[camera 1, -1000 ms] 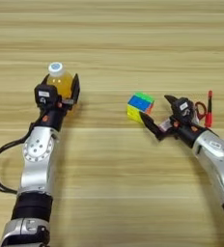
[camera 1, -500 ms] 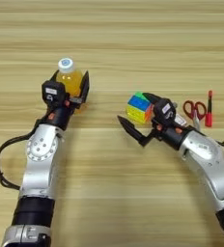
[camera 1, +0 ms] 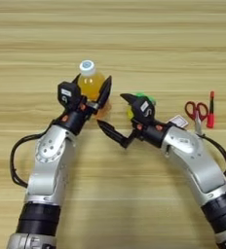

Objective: Move the objects on the table

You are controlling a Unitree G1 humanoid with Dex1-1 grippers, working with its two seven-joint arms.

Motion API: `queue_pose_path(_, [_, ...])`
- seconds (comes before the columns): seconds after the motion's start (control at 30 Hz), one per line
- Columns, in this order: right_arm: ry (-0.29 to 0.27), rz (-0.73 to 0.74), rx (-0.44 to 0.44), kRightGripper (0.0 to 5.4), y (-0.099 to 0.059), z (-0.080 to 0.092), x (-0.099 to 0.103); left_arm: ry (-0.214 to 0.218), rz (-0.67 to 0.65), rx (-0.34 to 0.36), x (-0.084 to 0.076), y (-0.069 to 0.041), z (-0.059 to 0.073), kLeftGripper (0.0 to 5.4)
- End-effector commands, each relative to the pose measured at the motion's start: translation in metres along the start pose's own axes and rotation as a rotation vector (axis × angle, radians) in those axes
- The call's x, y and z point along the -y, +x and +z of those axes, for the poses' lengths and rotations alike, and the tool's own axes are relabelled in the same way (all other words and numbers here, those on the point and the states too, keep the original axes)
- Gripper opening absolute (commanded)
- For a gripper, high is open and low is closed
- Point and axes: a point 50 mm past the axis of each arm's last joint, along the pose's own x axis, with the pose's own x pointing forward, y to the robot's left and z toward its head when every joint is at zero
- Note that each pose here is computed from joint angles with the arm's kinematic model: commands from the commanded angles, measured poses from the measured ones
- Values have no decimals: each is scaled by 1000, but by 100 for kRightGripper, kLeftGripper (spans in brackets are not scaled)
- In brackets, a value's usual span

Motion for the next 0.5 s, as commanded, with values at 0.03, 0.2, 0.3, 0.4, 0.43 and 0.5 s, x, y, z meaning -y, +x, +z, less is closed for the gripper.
queue_pose_path(0.03, [-13,5,0,540,8,4,-1,5,-63,19,9,2,6,347])
queue_pose_path(0.2, [-24,1,7,540,11,5,-1,5,-115,2,13,0,4,347])
queue_pose_path(0.3, [-29,0,9,540,14,6,-2,-6,-150,-3,17,-2,3,347])
queue_pose_path(0.4, [-47,-8,12,540,16,6,0,-3,-178,-14,20,-3,2,347])
queue_pose_path(0.43, [-48,-12,14,540,17,6,1,-2,-184,-16,21,-4,2,347])
queue_pose_path(0.5, [-53,-20,15,540,18,6,2,0,-192,-16,21,-5,3,347])
